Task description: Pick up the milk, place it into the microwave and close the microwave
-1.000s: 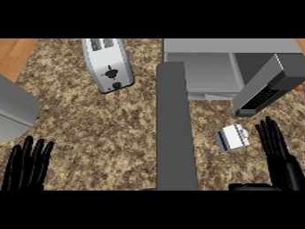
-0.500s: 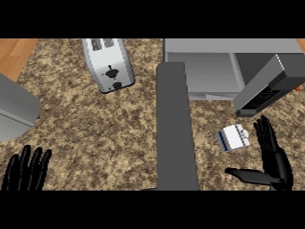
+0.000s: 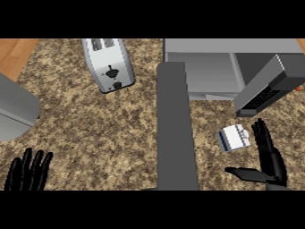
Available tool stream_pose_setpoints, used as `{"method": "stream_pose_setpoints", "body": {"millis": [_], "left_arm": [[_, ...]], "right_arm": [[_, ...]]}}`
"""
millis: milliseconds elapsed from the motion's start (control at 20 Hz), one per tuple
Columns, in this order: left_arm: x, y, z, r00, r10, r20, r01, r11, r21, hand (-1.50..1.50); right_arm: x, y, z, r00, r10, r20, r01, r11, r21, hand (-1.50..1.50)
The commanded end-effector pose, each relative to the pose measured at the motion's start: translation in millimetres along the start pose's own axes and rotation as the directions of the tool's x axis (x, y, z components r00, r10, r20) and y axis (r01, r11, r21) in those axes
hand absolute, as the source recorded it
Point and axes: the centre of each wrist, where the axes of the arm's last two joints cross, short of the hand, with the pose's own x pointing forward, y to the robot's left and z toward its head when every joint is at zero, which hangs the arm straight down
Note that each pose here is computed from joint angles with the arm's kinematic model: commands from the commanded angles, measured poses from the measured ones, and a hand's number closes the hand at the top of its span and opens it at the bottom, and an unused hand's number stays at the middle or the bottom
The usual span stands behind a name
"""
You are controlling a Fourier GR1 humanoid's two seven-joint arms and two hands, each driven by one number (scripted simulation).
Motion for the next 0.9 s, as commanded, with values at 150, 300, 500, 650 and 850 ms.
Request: {"method": "stream_pose_setpoints", "body": {"millis": [150,300,500,650,850], "left_arm": [[19.3,-7.2,8.0,1.000,0.012,-0.012,-0.012,1.000,-0.001,-1.50],[7.7,13.7,19.5,1.000,0.005,0.009,-0.005,1.000,0.016,-1.50],[1.2,5.4,-0.8,1.000,0.013,-0.011,-0.013,1.000,0.001,-1.50],[9.6,-10.1,15.3,1.000,0.012,-0.010,-0.012,1.000,0.000,-1.50],[1.6,8.2,10.2,1.000,0.006,0.001,-0.006,1.000,-0.005,-1.50]], "right_arm": [[-25.8,-1.8,15.9,1.000,0.027,0.001,-0.027,1.000,0.002,-1.50],[-15.6,-8.9,-9.6,1.000,0.012,0.027,-0.012,1.000,0.013,-1.50],[-24.0,-8.9,0.1,0.998,0.005,0.056,-0.008,0.999,0.050,-1.50],[-16.5,16.1,-28.7,0.997,-0.028,0.068,0.022,0.996,0.087,-1.50],[-28.1,16.9,-4.9,0.998,-0.046,0.030,0.044,0.997,0.065,-1.50]]}}
